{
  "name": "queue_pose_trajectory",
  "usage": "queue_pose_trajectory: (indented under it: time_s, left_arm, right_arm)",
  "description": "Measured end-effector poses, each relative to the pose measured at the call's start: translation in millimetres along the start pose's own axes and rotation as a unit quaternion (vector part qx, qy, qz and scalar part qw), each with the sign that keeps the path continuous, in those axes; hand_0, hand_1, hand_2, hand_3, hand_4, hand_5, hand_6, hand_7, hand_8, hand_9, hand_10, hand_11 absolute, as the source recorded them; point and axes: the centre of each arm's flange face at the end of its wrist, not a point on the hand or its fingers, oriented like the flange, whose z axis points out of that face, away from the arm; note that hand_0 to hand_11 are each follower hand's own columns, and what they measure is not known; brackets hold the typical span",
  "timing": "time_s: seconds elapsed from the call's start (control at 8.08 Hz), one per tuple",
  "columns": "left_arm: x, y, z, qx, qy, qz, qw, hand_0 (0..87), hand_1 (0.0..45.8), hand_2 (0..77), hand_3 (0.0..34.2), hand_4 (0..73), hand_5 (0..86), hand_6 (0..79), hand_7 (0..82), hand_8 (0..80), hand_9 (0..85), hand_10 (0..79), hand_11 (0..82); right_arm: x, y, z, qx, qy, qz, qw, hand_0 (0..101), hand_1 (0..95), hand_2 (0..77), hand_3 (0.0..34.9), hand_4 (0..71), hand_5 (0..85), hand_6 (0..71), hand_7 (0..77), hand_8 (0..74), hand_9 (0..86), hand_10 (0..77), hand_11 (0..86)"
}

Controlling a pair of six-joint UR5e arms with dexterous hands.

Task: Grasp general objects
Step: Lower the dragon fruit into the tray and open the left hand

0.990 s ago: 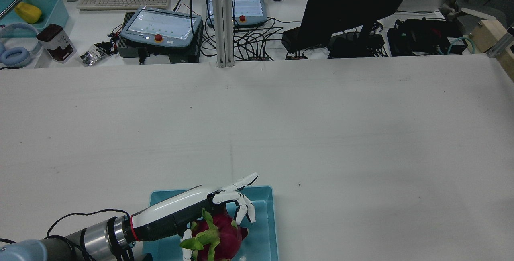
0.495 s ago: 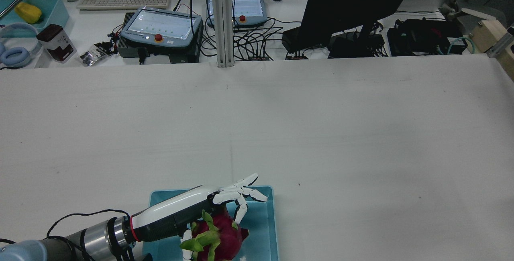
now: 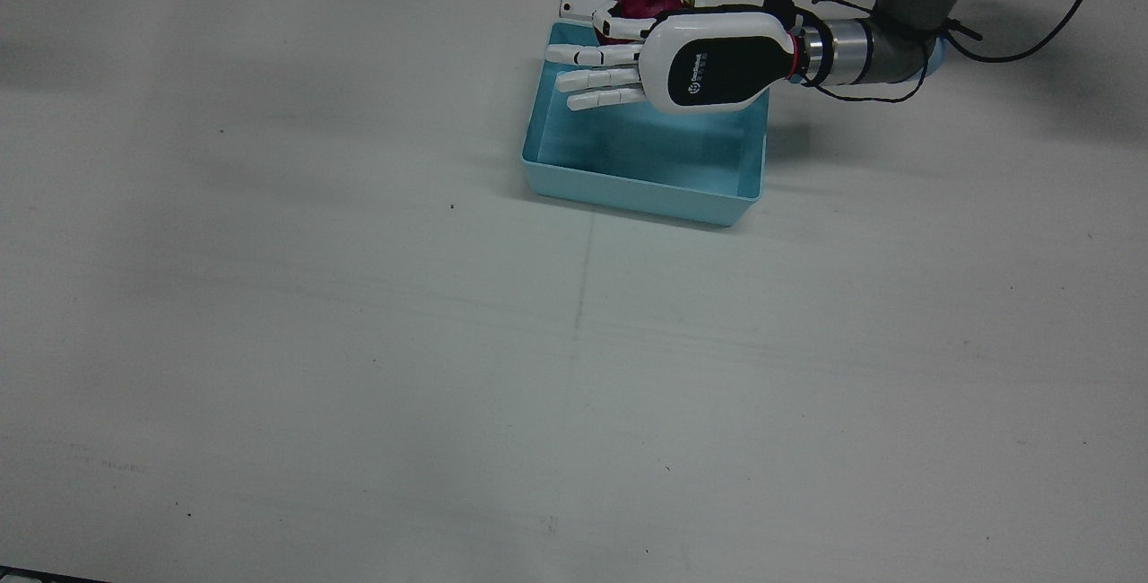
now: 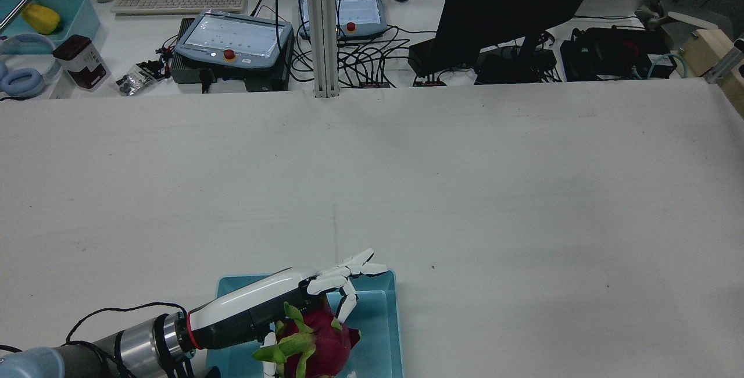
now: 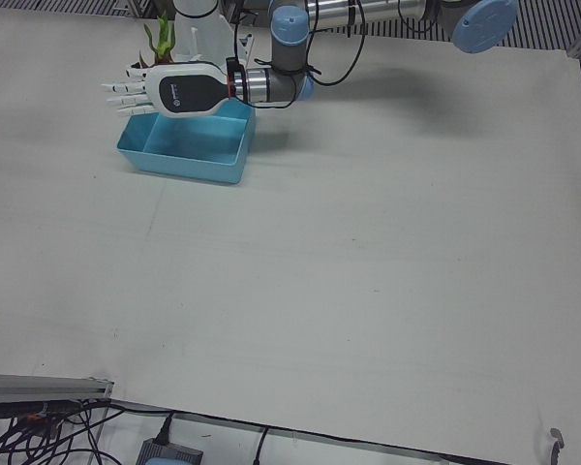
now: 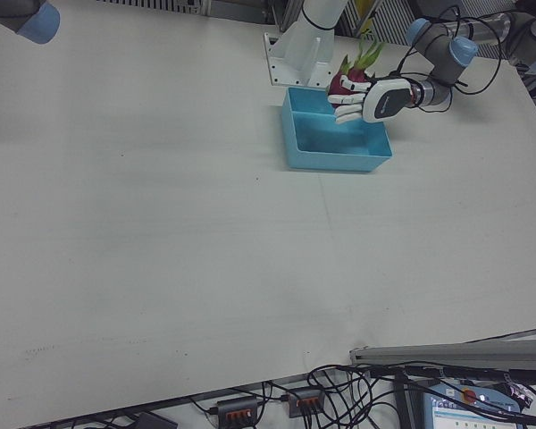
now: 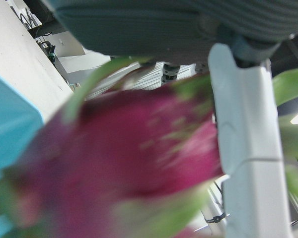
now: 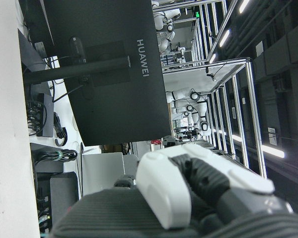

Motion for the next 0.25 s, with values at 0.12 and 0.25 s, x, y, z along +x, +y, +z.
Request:
queue_pose_trajectory:
  time_s: [0.12, 0.25]
  left_arm:
    - [1.1, -1.0, -1.3, 0.001, 0.008, 0.0, 1.0, 54.0, 0.0, 0.5, 5.1, 1.1, 41.5, 0.5, 18.0, 1.1, 1.1, 0.5, 1.1]
    - [1.8, -1.9, -2.4, 0.003, 0.013, 0.0, 0.9999, 53.8, 0.0, 0.5, 9.6, 1.1, 22.9, 0.5, 18.0, 1.1, 1.1, 0.5, 1.1]
  right_arm:
    - [0.0, 0.0, 0.0, 0.0, 0.0, 0.0, 1.0, 0, 94.9, 77.4, 0.0, 0.0, 0.0, 0.0, 0.0, 0.0, 0.5, 0.0, 0.5]
    - [0.0, 0.0, 0.0, 0.0, 0.0, 0.0, 1.0, 0, 94.9, 77.4, 0.0, 0.0, 0.0, 0.0, 0.0, 0.0, 0.5, 0.0, 0.0]
